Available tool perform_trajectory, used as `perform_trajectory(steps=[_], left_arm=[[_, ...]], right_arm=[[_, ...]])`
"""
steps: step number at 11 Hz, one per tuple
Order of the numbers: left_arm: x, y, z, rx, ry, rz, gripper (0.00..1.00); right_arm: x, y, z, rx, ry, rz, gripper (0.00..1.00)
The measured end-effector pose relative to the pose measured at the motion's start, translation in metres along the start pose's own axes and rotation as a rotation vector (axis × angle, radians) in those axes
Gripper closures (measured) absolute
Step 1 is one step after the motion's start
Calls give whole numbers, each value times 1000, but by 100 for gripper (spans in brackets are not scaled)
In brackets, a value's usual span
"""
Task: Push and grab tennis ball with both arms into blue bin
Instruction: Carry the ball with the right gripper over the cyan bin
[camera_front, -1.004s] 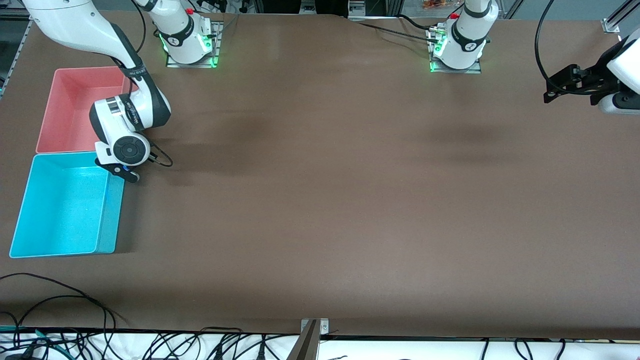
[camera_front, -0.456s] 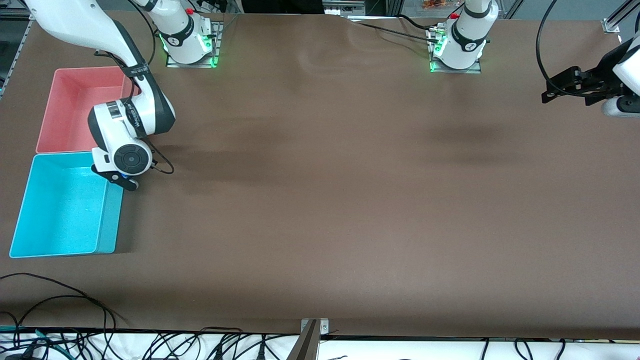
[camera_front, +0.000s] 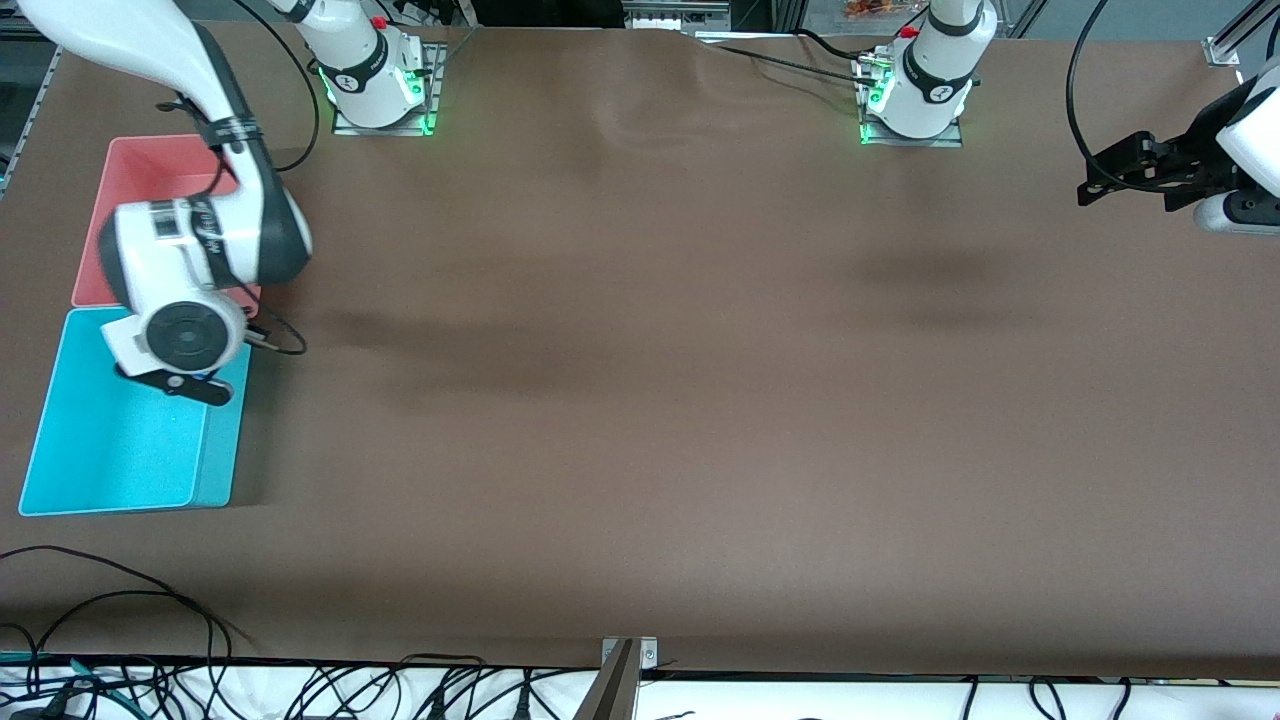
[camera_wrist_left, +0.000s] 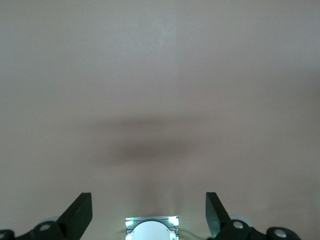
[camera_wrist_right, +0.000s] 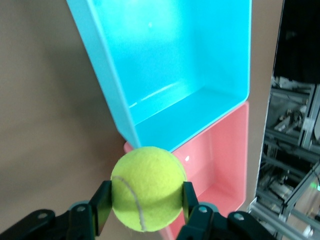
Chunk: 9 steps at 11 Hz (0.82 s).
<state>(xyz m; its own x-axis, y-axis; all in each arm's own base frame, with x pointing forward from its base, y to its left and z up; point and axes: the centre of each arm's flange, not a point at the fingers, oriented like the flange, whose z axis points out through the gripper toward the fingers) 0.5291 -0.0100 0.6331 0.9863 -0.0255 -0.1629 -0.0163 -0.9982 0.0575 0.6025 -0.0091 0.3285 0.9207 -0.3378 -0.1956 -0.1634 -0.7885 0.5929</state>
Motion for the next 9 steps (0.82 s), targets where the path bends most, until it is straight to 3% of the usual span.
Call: perform_trajectory(steps=[2, 7, 9], left_arm=[[0, -5, 0, 33, 0, -8, 0], [-2, -10, -10, 73, 21, -17, 0], [-3, -10, -15, 73, 31, -18, 0]], right_arm=[[24, 54, 7, 109, -30, -113, 39], [56, 119, 59, 374, 7, -327, 39], [67, 125, 81, 414, 30, -373, 39]])
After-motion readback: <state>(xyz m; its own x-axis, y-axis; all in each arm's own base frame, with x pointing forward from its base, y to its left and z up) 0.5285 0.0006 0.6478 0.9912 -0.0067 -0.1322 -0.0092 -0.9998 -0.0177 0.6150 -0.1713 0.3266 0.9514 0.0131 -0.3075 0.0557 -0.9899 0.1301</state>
